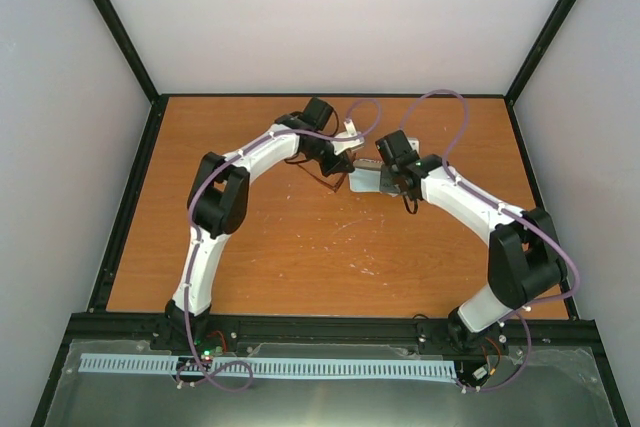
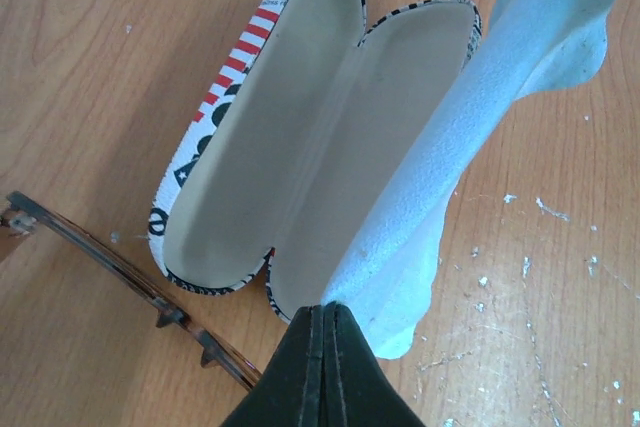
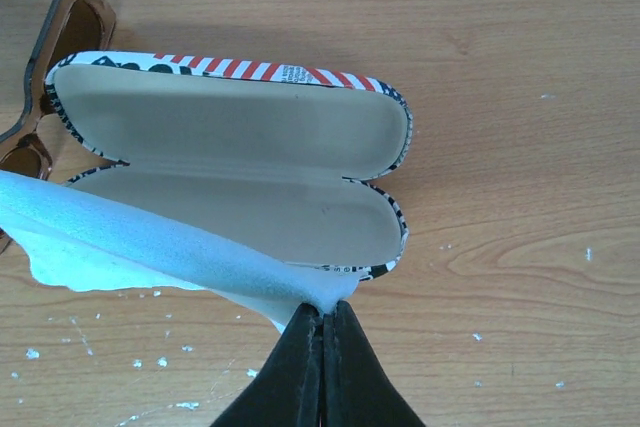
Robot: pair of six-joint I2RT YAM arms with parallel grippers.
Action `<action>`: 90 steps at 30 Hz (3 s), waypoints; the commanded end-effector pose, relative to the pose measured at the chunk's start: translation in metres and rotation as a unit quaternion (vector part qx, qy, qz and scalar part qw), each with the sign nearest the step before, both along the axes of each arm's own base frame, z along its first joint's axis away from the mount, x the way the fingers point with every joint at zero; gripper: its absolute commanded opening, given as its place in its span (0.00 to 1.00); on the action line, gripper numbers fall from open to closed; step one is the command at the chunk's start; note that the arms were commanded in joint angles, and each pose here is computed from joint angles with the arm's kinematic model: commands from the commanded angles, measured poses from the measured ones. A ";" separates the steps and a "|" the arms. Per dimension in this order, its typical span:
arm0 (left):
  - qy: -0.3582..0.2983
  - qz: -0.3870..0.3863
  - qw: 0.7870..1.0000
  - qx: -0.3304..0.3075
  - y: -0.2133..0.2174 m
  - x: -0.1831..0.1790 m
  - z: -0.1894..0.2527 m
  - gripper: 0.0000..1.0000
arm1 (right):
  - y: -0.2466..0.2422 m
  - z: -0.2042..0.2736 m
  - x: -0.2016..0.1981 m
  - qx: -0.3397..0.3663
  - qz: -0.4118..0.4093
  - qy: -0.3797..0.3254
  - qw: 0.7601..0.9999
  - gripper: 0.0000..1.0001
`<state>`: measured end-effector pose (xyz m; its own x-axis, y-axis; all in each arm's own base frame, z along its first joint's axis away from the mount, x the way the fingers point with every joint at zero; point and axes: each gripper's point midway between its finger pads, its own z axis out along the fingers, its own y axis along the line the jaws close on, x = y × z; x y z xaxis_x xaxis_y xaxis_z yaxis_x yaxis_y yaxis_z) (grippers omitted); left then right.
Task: Organize the sunglasses
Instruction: Place the glasses cleaning cloth in the sunglasses case.
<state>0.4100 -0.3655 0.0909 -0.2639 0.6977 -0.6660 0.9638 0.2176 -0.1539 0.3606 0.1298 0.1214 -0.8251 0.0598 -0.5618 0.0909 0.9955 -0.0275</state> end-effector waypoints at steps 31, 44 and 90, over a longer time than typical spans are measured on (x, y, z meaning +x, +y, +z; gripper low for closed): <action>0.004 -0.034 0.999 -0.008 -0.025 0.014 -0.020 0.01 | -0.013 -0.029 0.039 0.022 -0.023 0.009 0.999 0.03; -0.021 -0.021 0.999 -0.018 -0.032 0.031 -0.014 0.01 | -0.017 -0.037 0.054 0.023 -0.023 0.014 0.999 0.03; -0.094 0.023 0.995 -0.011 -0.038 0.059 0.000 0.01 | -0.025 -0.057 0.087 0.021 -0.005 0.023 1.000 0.03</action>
